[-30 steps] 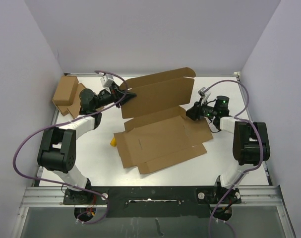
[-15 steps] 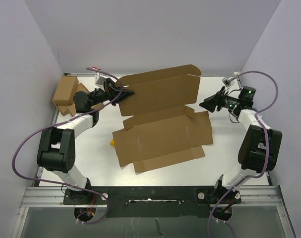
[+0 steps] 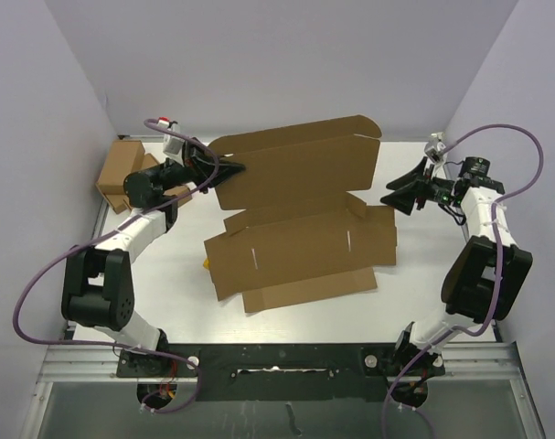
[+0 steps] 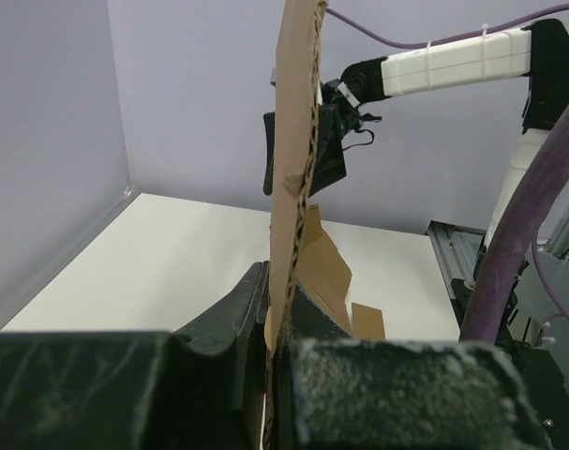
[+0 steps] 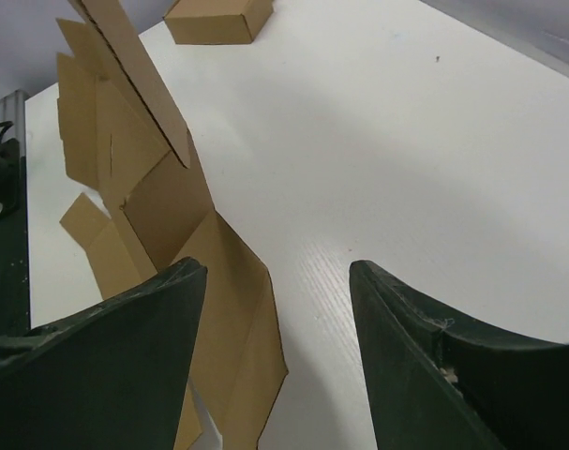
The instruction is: Fold the paper box
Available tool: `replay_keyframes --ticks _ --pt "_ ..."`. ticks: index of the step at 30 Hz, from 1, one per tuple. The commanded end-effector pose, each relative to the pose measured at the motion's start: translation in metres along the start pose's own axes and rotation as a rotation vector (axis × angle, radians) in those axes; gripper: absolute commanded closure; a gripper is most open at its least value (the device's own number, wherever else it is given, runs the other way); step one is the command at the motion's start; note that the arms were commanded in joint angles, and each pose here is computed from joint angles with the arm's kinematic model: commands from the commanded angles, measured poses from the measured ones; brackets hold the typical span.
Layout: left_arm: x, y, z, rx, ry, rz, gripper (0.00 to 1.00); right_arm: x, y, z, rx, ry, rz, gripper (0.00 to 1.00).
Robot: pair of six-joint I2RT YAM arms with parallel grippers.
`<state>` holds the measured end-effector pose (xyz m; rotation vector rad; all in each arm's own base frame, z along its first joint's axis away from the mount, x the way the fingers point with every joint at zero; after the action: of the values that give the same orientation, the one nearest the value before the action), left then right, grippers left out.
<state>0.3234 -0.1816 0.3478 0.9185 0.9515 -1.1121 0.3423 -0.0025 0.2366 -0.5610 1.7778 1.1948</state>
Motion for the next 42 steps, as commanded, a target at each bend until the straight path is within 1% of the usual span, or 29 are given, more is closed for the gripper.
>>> replay_keyframes --ticks 1,6,12,16,19,23,27,31,32,38,42 --pt "-0.053 -0.02 0.007 0.051 -0.081 0.175 1.0 -0.002 0.018 0.013 -0.106 -0.016 -0.02 0.37" --pt "-0.054 -0.022 0.006 0.055 -0.084 0.181 1.0 -0.003 0.027 0.031 -0.149 0.014 -0.03 0.38" --pt "-0.054 -0.024 0.006 0.053 -0.085 0.178 1.0 0.007 0.037 0.05 -0.188 0.047 -0.028 0.37" --pt "-0.057 -0.026 0.006 0.052 -0.09 0.176 1.0 0.018 0.032 0.054 -0.185 0.034 0.018 0.34" --pt "-0.059 -0.028 0.007 0.054 -0.096 0.174 1.0 0.022 0.033 0.057 -0.176 0.01 -0.012 0.31" --pt "-0.061 -0.031 0.01 0.063 -0.101 0.174 1.0 0.019 0.045 0.061 -0.174 -0.039 -0.102 0.28" --pt "-0.063 -0.034 0.012 0.071 -0.106 0.175 1.0 0.017 0.054 0.065 -0.199 -0.072 -0.133 0.3" --pt "-0.063 -0.034 0.011 0.069 -0.107 0.182 1.0 0.018 0.059 0.065 -0.232 -0.088 -0.116 0.3" --pt "-0.063 -0.033 0.011 0.069 -0.106 0.18 1.0 0.017 0.059 0.064 -0.235 -0.098 -0.126 0.31" --pt "-0.066 -0.034 0.014 0.069 -0.119 0.177 1.0 0.02 0.053 0.068 -0.25 -0.123 -0.073 0.36" --pt "-0.067 -0.037 0.017 0.081 -0.124 0.171 1.0 0.024 0.047 0.074 -0.251 -0.125 -0.058 0.35"
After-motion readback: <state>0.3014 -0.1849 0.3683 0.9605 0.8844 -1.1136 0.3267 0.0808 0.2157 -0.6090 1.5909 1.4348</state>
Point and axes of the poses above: each gripper's point midway between its finger pads, its own z axis out along the fingers, its own y axis along the line the jaws close on, x = y × z, the point moved 5 cm from there along -z, back along the fingers, and after that the axes turned 15 degrees about z, right-handed, at the moved point
